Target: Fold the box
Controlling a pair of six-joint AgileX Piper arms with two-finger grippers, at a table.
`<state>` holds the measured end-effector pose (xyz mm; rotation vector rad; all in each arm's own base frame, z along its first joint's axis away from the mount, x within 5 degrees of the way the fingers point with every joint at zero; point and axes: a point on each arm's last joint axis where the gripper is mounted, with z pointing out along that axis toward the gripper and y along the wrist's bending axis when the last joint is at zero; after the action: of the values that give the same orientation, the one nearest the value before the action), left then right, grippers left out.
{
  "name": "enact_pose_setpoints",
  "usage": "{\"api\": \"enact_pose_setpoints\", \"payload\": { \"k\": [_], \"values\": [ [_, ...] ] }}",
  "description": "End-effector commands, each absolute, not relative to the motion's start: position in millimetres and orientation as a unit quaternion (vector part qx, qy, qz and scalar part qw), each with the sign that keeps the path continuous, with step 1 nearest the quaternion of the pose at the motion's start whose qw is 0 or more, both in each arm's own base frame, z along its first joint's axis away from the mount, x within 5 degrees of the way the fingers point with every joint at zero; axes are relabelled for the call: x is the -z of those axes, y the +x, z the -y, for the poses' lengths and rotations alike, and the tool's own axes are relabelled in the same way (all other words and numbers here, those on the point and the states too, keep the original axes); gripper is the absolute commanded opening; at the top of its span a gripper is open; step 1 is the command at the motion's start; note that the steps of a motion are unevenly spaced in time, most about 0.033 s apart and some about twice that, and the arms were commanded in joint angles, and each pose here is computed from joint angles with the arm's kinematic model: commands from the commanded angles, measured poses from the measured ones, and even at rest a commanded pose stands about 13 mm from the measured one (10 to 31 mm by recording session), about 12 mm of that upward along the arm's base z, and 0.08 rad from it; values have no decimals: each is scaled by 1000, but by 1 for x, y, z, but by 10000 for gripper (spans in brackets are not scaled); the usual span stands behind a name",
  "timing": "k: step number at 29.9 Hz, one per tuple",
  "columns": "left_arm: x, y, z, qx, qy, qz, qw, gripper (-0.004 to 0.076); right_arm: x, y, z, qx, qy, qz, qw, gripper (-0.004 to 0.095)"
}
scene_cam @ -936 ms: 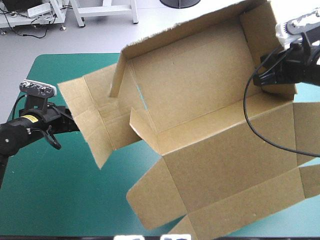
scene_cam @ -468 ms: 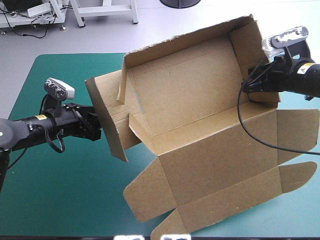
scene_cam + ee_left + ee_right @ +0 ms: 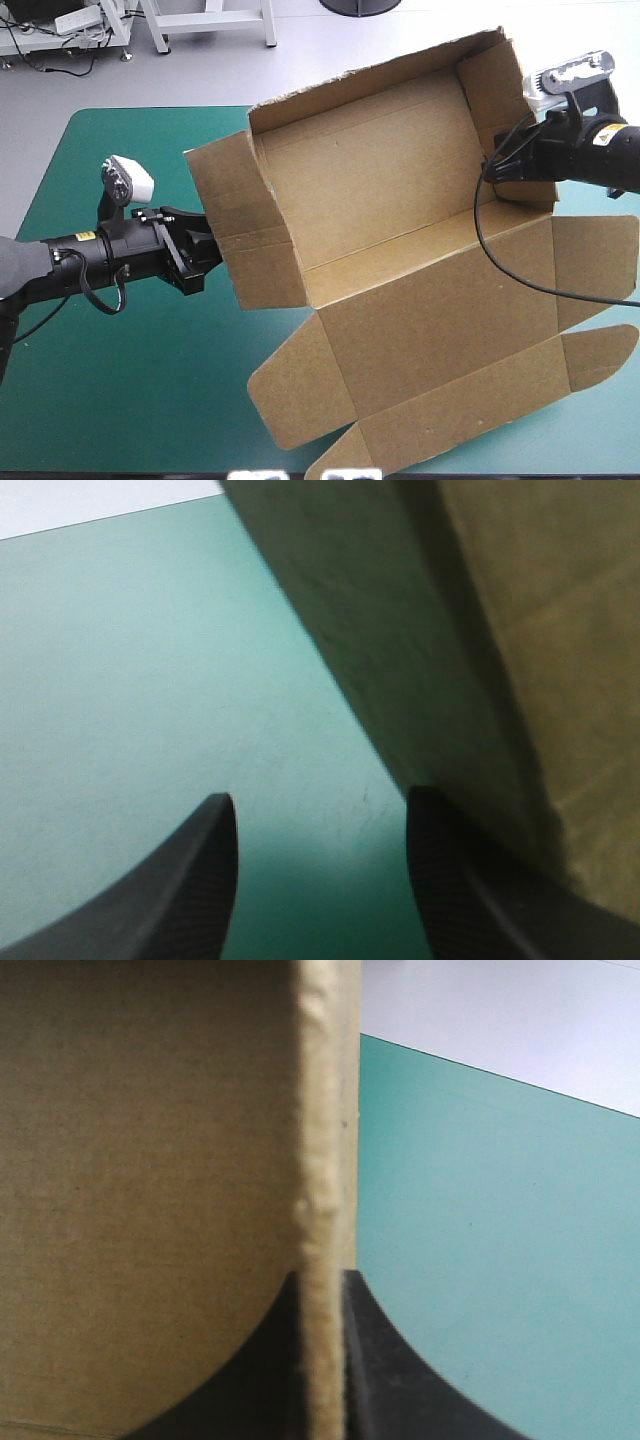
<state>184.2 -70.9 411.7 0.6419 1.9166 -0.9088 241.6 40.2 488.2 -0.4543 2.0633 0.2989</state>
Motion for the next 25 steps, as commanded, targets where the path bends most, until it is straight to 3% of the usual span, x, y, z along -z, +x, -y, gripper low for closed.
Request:
{"api": "enact_pose_setpoints", "payload": {
  "k": [1, 13, 25],
  "values": [
    [-436, 175, 77, 428, 260, -720, 481, 372, -508, 235, -40, -133, -169, -812, 543, -25],
    [-447, 171, 81, 490, 256, -678, 484, 398, -500, 246, -53, -144, -177, -814, 534, -23],
    [-447, 176, 80, 488, 239, -681, 491, 468, -491, 264, -68, -140, -172, -818, 530, -22]
  ]
}}
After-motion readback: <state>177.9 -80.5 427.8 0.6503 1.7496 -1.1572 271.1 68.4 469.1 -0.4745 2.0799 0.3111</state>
